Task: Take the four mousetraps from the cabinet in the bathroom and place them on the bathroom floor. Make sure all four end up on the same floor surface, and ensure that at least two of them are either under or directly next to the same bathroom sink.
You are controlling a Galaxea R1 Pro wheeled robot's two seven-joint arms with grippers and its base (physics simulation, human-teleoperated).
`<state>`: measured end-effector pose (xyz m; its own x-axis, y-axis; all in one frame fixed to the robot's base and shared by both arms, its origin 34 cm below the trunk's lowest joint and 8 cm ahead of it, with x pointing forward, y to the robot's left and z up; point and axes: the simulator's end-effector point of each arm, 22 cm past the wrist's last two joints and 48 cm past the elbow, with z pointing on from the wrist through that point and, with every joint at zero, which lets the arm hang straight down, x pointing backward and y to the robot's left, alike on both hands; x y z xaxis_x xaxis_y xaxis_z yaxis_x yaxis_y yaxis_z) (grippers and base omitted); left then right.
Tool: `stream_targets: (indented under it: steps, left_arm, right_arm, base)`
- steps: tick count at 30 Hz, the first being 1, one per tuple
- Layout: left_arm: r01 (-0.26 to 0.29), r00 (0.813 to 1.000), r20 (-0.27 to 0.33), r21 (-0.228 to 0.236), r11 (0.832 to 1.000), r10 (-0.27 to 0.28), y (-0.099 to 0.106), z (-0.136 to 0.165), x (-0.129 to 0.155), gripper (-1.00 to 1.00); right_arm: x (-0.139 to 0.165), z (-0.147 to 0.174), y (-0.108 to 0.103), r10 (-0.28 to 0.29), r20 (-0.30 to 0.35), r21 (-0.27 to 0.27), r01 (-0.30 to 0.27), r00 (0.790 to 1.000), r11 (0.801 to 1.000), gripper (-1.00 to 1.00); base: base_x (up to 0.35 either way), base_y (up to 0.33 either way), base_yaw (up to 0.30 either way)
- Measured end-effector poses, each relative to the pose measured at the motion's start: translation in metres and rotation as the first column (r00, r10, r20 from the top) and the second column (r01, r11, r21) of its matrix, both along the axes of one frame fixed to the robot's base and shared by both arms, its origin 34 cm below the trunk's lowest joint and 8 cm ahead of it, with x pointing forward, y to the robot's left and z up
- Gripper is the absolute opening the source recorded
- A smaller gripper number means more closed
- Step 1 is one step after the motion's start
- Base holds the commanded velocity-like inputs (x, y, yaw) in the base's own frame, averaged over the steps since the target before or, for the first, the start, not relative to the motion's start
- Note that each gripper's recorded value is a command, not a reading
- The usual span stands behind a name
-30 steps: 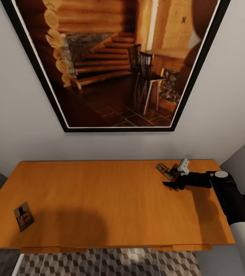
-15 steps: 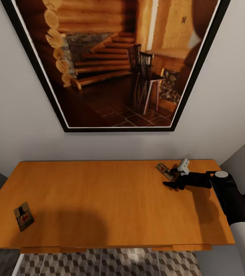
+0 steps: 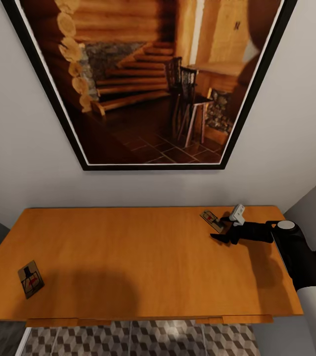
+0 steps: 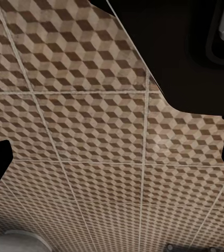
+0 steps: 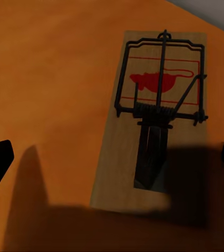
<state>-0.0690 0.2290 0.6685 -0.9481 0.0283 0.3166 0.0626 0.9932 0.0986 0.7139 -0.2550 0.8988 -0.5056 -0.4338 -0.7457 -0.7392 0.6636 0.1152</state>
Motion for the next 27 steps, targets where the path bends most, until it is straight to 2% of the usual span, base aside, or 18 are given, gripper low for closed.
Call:
stream_targets:
  steps: [27]
  left_arm:
    - [0.0, 1.0, 0.0, 0.0, 1.0, 0.0, 0.0, 0.0, 0.0, 1.0]
  right_arm:
    - [0.0091, -0.0019, -0.0095, -0.044, 0.024, -0.031, 0.044, 0.999, 0.999, 1.0]
  base:
    - [0.0, 0.0, 0.0]
